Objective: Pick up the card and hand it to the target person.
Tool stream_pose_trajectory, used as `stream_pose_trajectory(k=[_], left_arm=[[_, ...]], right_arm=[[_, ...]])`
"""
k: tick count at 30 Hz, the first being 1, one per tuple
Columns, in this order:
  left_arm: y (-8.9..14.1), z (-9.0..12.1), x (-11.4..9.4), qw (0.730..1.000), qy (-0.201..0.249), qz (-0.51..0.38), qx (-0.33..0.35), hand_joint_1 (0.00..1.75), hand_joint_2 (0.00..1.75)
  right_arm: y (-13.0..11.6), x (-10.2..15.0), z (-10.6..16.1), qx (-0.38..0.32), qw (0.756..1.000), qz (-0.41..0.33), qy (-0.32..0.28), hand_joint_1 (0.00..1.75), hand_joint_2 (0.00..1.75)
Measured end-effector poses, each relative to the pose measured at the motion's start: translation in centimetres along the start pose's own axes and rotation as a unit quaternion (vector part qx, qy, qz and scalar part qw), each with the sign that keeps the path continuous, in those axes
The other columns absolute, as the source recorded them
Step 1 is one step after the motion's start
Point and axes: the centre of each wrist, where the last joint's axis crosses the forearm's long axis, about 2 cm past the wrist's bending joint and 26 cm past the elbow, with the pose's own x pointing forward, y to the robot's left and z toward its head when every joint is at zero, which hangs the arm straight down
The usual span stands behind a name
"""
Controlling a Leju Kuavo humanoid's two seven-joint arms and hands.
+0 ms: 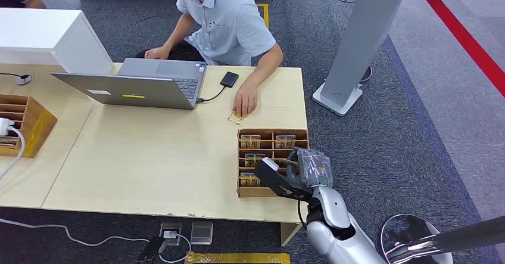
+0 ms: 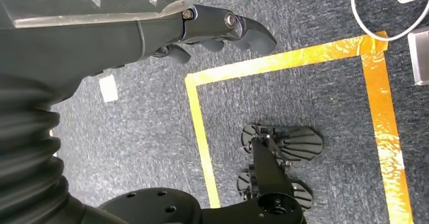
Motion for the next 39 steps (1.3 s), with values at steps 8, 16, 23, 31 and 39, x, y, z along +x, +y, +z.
stream_pose_trajectory(k=[8, 16, 23, 31, 39], left_arm=[[0.0, 0.0, 0.0, 1.0, -0.002, 0.003, 0.003, 0.0, 1.75], [0.0, 0.0, -0.3, 1.0, 0.001, 0.005, 0.001, 0.0, 1.75], [0.1, 0.0, -0.5, 1.0, -0.002, 0.009, 0.001, 0.0, 1.75], [0.1, 0.0, -0.4, 1.0, -0.004, 0.008, 0.001, 0.0, 1.75], [0.0, 0.0, 0.6, 1.0, -0.003, -0.006, -0.004, 0.0, 1.75]], right_arm=[[0.0, 0.0, 0.0, -0.007, 1.0, -0.003, -0.006, 1.75, 1.75], [-1.8, 0.3, 1.1, -0.059, 0.998, -0.021, -0.025, 1.75, 1.75], [-5.2, 1.0, 2.8, -0.121, 0.99, -0.046, -0.058, 1.75, 1.75], [-7.5, 1.2, 3.2, -0.129, 0.984, -0.083, -0.094, 1.75, 1.75], [-10.7, 0.6, -1.2, -0.122, 0.979, -0.125, -0.109, 1.75, 1.75]])
